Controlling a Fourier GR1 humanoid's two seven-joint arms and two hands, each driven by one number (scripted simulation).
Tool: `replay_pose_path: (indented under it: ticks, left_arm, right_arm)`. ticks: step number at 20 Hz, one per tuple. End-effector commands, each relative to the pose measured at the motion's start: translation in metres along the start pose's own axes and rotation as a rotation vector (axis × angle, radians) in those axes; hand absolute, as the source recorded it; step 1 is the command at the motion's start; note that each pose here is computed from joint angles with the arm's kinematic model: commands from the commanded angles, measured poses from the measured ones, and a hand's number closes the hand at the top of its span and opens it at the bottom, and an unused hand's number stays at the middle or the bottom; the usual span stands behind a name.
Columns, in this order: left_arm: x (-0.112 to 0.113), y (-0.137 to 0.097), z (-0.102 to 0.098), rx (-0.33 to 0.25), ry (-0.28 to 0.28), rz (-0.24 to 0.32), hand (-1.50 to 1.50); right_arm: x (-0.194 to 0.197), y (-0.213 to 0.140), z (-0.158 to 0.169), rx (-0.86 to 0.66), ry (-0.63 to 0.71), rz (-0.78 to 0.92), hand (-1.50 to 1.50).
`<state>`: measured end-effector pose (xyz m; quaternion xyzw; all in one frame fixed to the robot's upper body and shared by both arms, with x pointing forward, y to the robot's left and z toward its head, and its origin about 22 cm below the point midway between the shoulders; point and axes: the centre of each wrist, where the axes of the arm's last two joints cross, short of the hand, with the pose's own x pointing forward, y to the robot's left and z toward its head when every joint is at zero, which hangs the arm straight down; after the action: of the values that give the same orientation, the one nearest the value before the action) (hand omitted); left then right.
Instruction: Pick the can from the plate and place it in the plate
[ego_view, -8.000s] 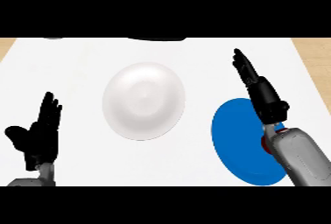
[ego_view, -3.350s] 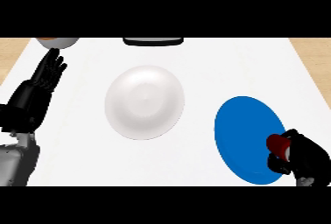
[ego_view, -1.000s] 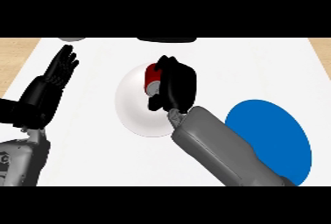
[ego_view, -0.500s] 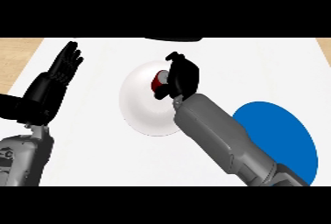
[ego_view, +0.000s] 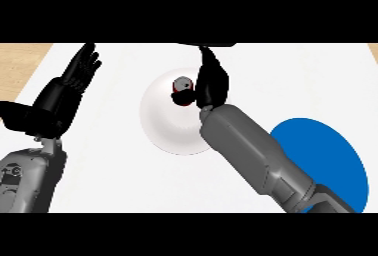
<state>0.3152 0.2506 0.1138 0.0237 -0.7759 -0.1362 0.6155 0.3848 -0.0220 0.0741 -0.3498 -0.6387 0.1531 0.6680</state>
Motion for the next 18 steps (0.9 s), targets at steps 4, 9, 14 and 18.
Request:
replay_pose_path:
  ticks: [4,9,14,18]
  left_arm:
    - [0.003,0.004,-0.010,0.013,0.010,0.010,0.00]
    - [-0.015,0.009,0.003,0.075,0.034,-0.019,0.00]
    - [-0.011,0.016,0.018,0.084,0.059,-0.010,0.00]
    - [-0.015,0.029,0.026,0.096,0.052,-0.006,0.00]
  right_arm:
    - [0.012,-0.007,-0.001,-0.145,-0.004,-0.276,-1.50]
    - [-0.002,-0.012,0.001,-0.174,-0.003,-0.389,-1.50]
    - [-0.022,-0.010,0.016,-0.184,-0.001,-0.435,-1.50]
    - [-0.059,-0.036,0.017,-0.194,-0.033,-0.483,-1.50]
